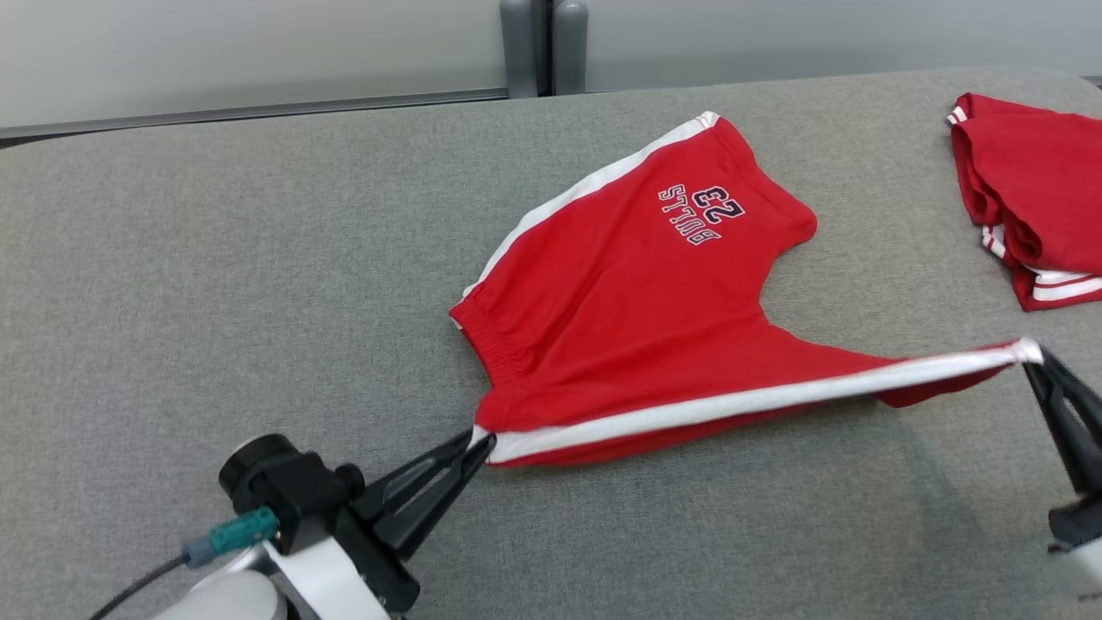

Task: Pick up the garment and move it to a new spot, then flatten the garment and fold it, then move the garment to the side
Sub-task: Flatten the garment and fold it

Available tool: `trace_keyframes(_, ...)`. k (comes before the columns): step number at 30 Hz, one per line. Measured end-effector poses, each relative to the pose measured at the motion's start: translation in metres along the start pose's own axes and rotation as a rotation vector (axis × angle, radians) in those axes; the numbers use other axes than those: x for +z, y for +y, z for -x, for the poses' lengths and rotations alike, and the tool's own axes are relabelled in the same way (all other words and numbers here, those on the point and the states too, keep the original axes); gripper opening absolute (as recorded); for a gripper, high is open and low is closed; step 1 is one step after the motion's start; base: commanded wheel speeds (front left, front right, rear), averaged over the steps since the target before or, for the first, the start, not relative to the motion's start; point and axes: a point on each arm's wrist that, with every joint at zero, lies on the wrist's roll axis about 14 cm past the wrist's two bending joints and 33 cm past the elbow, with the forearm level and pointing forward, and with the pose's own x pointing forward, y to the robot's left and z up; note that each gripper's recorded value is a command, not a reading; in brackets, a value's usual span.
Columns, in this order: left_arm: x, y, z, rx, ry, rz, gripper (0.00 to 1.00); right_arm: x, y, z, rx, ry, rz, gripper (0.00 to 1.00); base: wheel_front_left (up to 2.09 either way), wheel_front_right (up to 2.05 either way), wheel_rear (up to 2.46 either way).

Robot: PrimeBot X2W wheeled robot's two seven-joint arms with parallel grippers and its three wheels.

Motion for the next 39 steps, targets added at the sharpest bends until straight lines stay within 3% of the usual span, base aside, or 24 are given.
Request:
trace_keyframes(8, 0.025, 0.045, -0.028, 0.075, -0.075, 0.062, 0.0, 0.021, -0.026, -0.079, 0.03, 0.025, 0.027, 0.0, 0.0, 0.0, 0.0)
trace_keyframes(15, 0.013, 0.091, -0.045, 0.191, -0.077, 0.239, 0.0, 0.021, -0.024, -0.148, 0.125, 0.11, 0.06, 0.0, 0.0, 0.0, 0.0)
trace_keyframes(18, 0.002, 0.118, -0.05, 0.276, -0.078, 0.377, 0.0, 0.021, -0.016, -0.184, 0.187, 0.146, 0.095, 0.0, 0.0, 0.0, 0.0)
trace_keyframes(23, -0.013, 0.14, -0.055, 0.335, -0.036, 0.51, 0.0, 0.01, -0.007, -0.216, 0.24, 0.218, 0.12, 0.0, 0.0, 0.0, 0.0)
trace_keyframes(39, -0.029, 0.165, -0.071, 0.354, 0.058, 0.545, 0.0, 0.002, 0.005, -0.276, 0.305, 0.21, 0.221, 0.0, 0.0, 0.0, 0.0)
